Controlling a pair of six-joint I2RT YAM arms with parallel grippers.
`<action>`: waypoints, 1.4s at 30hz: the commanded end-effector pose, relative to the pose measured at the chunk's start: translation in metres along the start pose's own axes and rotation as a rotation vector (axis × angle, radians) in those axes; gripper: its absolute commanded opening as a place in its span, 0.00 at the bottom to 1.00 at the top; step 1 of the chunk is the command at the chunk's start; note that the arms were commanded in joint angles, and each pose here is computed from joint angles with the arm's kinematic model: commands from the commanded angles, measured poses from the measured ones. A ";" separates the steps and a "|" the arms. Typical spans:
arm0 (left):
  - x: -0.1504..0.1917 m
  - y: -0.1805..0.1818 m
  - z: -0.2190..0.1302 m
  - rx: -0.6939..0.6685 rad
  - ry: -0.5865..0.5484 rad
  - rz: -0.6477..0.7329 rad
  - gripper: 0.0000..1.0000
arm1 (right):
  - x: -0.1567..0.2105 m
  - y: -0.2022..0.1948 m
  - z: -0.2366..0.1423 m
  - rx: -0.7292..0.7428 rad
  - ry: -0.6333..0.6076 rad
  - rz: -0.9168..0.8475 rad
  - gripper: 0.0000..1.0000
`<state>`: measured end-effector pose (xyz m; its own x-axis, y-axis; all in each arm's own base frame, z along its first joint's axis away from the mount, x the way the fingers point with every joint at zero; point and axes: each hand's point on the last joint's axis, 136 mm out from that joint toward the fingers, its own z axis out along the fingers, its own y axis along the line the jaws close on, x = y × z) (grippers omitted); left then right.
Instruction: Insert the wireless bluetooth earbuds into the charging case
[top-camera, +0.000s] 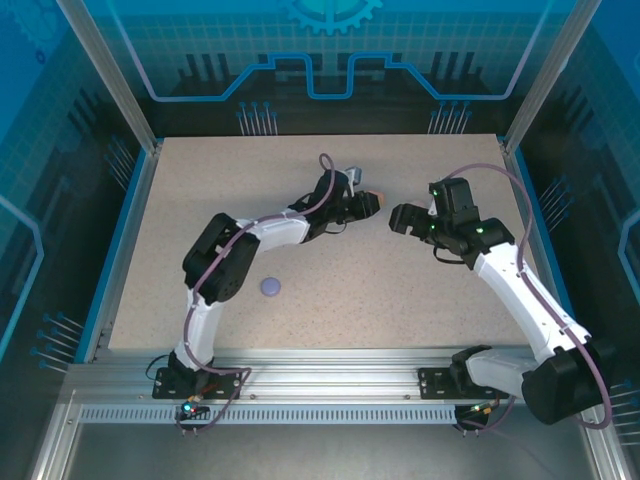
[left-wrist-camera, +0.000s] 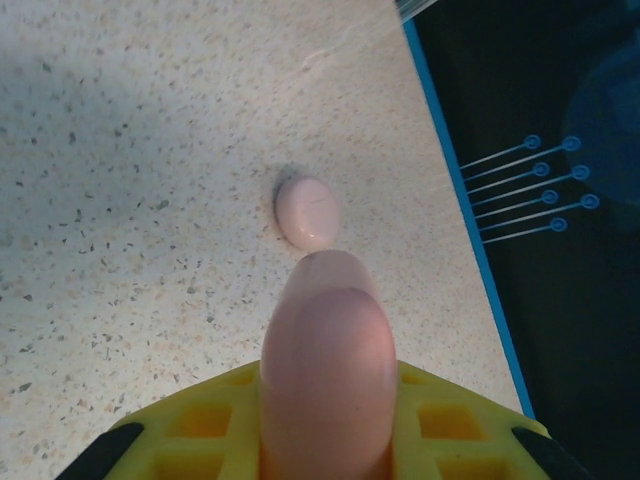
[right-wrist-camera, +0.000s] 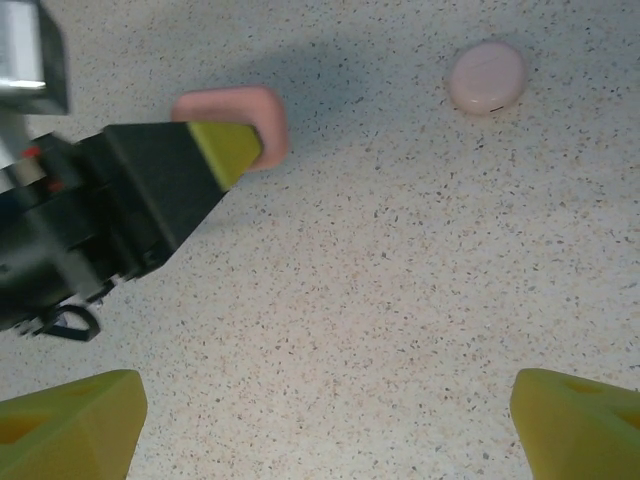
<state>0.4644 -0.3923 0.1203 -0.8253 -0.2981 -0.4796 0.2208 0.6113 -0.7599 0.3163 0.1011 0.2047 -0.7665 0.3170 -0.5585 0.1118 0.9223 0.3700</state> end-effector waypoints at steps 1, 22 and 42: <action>0.007 0.016 0.013 -0.069 0.069 -0.163 0.00 | -0.004 -0.006 -0.003 0.011 -0.030 0.013 0.95; 0.027 0.077 0.044 -0.366 0.240 -0.263 0.38 | -0.010 -0.013 -0.005 -0.019 -0.046 0.031 0.95; -0.029 0.059 -0.021 -0.507 0.157 -0.098 0.97 | -0.015 -0.038 -0.021 0.081 -0.067 0.050 1.00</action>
<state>0.4867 -0.3573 0.0521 -0.9258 -0.2913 -0.2407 -0.1340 0.8487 -0.5116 0.3152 0.0711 0.2083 -0.7319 0.3731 -0.5702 0.1687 0.9099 0.3789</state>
